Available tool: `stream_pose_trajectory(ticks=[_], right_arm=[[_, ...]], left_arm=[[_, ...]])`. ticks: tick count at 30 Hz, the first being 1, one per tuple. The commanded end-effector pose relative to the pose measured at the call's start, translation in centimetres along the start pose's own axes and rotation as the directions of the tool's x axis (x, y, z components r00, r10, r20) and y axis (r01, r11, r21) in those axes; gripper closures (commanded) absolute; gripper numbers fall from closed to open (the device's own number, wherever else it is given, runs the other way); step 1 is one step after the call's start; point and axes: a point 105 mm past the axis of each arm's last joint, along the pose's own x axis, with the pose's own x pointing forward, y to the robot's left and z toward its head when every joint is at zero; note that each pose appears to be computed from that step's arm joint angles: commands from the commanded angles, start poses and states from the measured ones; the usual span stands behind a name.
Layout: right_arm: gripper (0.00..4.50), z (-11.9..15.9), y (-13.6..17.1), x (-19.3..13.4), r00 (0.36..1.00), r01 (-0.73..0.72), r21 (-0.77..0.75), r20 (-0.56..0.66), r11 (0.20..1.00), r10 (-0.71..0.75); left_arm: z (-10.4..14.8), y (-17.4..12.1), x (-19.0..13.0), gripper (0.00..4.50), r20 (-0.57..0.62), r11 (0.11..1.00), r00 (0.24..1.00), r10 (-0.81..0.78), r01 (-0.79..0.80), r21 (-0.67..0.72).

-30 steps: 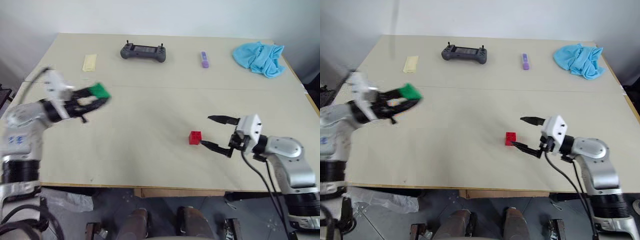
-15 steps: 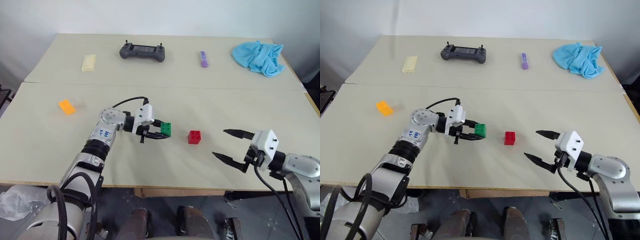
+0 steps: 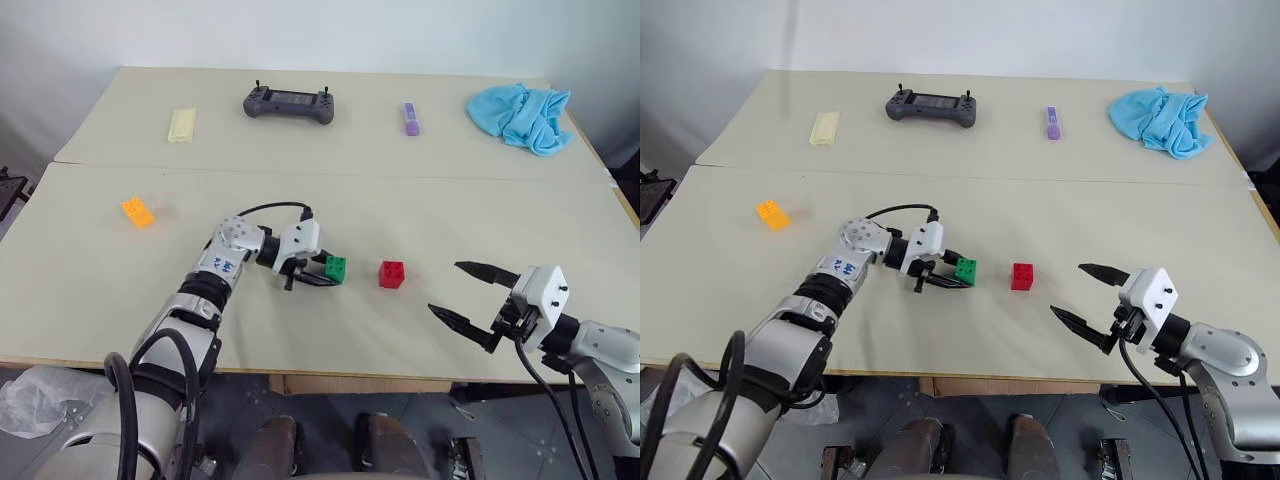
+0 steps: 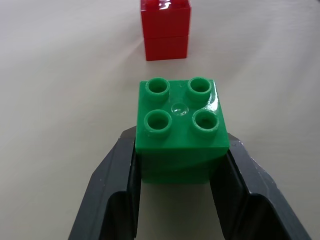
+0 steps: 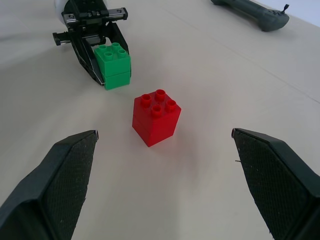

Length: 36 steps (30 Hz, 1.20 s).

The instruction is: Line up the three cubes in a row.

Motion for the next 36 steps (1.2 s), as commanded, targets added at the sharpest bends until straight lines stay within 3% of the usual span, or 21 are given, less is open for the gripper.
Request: stream_pose_trajectory(ticks=[1, 4, 8, 11, 14, 16, 20, 24, 26, 31, 36], right_arm=[[0.00, 1.1, 0.1, 0.3, 0.999, -0.008, -0.022, 0.037, 1.000, 0.009], [0.00, 1.2, 0.3, 0.6, 0.999, -0.025, -0.018, 0.042, 1.000, 0.026], [0.00, 1.5, 0.1, 1.1, 0.997, -0.056, -0.017, 0.050, 0.998, 0.057], [0.00, 1.7, -0.2, 1.4, 0.996, -0.076, -0.027, 0.051, 0.997, 0.078], [0.00, 2.2, -0.6, 2.3, 0.990, -0.117, -0.040, 0.069, 0.992, 0.120], [0.00, 2.6, -0.8, 3.1, 0.984, -0.151, -0.046, 0.091, 0.987, 0.155], [0.00, 4.2, -0.8, 5.4, 0.960, -0.218, -0.069, 0.165, 0.974, 0.226], [0.00, 5.1, -0.4, 7.0, 0.940, -0.260, -0.117, 0.198, 0.958, 0.279], [0.00, 5.7, -0.1, 7.7, 0.926, -0.283, -0.145, 0.217, 0.948, 0.309], [0.00, 7.2, 0.6, 8.9, 0.889, -0.329, -0.167, 0.276, 0.929, 0.365], [0.00, 7.4, 1.4, 9.4, 0.869, -0.361, -0.180, 0.291, 0.915, 0.401]], left_arm=[[-0.2, 0.6, -0.1, 2.64, 0.002, 0.998, 0.999, 0.051, -0.050, -0.037], [0.2, 0.7, -0.6, 1.77, 0.026, 0.998, 0.998, 0.057, -0.056, -0.021], [1.6, 0.8, -3.9, 0.56, 0.086, 0.999, 0.996, 0.036, -0.038, 0.028], [2.1, 0.6, -6.4, 0.56, 0.071, 0.997, 0.997, 0.030, -0.035, 0.073], [4.0, 2.0, -10.8, 0.56, 0.131, 0.969, 0.968, 0.213, -0.226, 0.101], [4.9, 3.0, -14.0, 0.20, 0.184, 0.916, 0.909, 0.374, -0.393, 0.078], [3.7, 2.2, -20.9, 0.03, 0.207, 0.728, 0.704, 0.679, -0.681, -0.074], [-0.3, -1.8, -24.5, 0.03, 0.114, 0.535, 0.523, 0.845, -0.823, -0.194], [-2.1, -4.5, -26.4, 0.03, 0.058, 0.374, 0.371, 0.927, -0.895, -0.243], [-6.9, -12.7, -29.7, 0.03, -0.177, 0.024, 0.064, 0.982, -0.975, -0.222], [-10.3, -18.9, -31.0, 0.03, -0.348, -0.172, -0.089, 0.933, -0.961, -0.217]])
